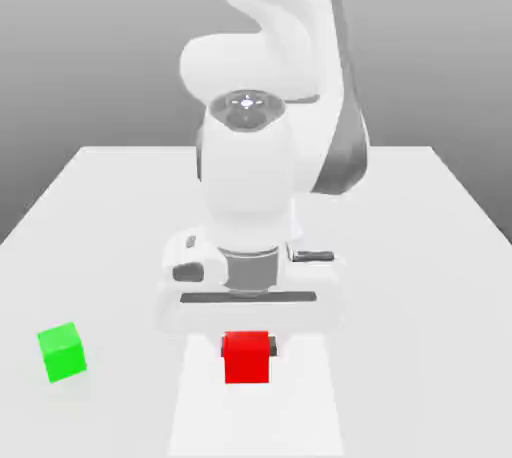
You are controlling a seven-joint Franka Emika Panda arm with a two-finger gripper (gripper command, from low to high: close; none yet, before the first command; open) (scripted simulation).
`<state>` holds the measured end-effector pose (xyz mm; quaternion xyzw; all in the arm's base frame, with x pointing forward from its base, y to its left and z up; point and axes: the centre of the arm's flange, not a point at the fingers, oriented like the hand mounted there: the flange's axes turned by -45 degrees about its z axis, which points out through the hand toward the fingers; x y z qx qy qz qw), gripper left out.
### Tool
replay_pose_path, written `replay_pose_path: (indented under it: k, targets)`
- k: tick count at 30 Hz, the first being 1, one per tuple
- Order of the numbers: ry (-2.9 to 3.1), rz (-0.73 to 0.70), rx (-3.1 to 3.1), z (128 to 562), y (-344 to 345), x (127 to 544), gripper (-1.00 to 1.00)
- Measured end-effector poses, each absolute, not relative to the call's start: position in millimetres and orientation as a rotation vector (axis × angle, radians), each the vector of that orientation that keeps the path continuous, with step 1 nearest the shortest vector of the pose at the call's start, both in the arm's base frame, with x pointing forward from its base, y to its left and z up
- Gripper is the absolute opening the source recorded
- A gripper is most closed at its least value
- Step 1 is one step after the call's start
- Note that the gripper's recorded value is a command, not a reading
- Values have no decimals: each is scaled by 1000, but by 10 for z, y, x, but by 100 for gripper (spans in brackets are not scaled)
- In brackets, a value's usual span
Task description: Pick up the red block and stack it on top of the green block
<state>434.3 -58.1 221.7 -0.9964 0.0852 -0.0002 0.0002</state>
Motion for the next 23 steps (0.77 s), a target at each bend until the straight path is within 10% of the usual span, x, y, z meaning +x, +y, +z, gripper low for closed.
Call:
replay_pose_path:
  k: [19, 20, 23]
  targets:
    - [1613, -1, -2695, 1961, -2696, 3483, -100]
    - [1614, -1, -2695, 1866, -2693, 3478, 100]
    - [1614, -1, -2695, 1866, -2693, 3478, 100]
